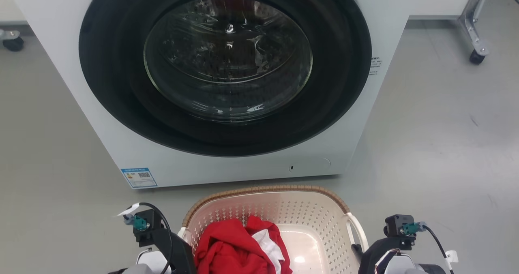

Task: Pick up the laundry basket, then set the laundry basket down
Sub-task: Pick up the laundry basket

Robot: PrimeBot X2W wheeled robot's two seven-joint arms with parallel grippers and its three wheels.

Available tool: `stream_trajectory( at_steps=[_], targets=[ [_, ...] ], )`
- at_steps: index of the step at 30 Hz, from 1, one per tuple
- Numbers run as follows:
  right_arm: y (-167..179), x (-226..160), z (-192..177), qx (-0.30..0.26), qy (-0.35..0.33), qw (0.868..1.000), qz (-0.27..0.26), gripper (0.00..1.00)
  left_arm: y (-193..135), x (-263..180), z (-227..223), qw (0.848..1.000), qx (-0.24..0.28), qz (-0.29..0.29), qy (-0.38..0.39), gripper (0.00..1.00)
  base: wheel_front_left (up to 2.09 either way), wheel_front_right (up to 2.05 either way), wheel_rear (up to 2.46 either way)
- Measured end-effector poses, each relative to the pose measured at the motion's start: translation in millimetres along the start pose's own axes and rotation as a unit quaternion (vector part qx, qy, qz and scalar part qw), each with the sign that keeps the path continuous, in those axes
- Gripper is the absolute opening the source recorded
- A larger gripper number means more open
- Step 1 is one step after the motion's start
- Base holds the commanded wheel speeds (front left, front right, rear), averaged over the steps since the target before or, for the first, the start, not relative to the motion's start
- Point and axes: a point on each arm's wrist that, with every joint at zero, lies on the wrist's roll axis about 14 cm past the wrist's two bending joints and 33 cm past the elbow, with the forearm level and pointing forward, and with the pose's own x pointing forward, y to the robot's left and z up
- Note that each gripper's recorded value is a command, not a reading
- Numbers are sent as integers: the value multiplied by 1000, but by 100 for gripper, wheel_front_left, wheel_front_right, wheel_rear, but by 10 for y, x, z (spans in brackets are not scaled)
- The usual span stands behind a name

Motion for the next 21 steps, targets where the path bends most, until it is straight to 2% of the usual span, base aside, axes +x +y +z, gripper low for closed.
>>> stream_trajectory(
  at_steps=[21],
  targets=[
    [108,-278,-237,13,27,1000,8,0,27,-299,-264,1000,-2,2,14,0,0,0,0]
  ],
)
